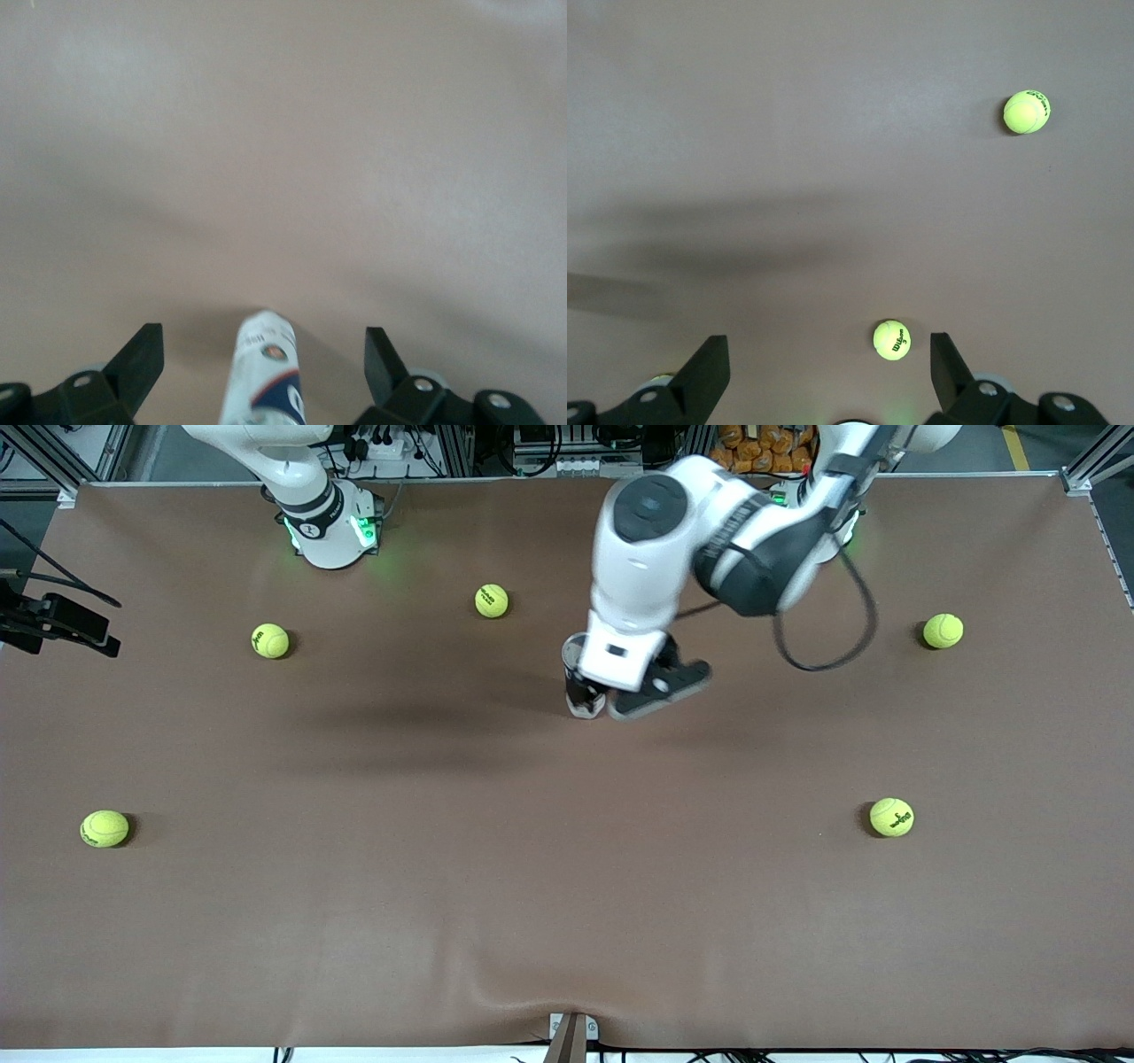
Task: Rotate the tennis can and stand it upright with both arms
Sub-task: 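Open the left gripper and withdraw it from the upright can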
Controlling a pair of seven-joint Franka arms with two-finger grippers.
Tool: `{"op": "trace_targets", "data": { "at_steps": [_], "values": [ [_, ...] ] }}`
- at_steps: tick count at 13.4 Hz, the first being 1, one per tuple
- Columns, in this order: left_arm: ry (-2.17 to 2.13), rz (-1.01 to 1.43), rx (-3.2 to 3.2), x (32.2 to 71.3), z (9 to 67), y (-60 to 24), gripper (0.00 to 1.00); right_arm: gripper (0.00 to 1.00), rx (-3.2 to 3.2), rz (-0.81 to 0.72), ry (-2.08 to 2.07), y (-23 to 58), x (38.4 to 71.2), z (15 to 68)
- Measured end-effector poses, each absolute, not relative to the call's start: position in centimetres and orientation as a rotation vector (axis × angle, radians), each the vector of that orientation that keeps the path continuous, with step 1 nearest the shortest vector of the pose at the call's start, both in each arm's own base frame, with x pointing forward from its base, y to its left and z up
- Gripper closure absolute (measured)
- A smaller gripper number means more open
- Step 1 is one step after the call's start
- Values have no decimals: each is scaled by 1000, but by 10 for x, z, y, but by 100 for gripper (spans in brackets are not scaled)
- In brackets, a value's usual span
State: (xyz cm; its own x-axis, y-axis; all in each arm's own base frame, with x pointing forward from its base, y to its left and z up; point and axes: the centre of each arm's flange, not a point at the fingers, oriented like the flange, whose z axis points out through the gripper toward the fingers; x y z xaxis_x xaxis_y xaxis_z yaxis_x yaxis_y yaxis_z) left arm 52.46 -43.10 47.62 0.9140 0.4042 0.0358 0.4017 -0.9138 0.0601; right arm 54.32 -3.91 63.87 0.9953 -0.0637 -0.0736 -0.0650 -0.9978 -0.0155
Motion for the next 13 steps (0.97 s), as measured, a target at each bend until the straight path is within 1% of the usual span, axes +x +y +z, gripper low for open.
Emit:
{"op": "trace_targets", "data": {
  "at_steps": [5, 8, 13],
  "values": [
    [563, 64, 3061, 565, 488, -362, 0, 0, -3120, 114, 98, -37, 543, 639],
    [475, 78, 3080, 595, 500, -302, 0, 0, -3121, 112, 92, -35, 544, 639],
    [287, 72, 3123, 614, 514, -236, 0, 0, -3121, 107, 83, -32, 544, 639]
  ]
}}
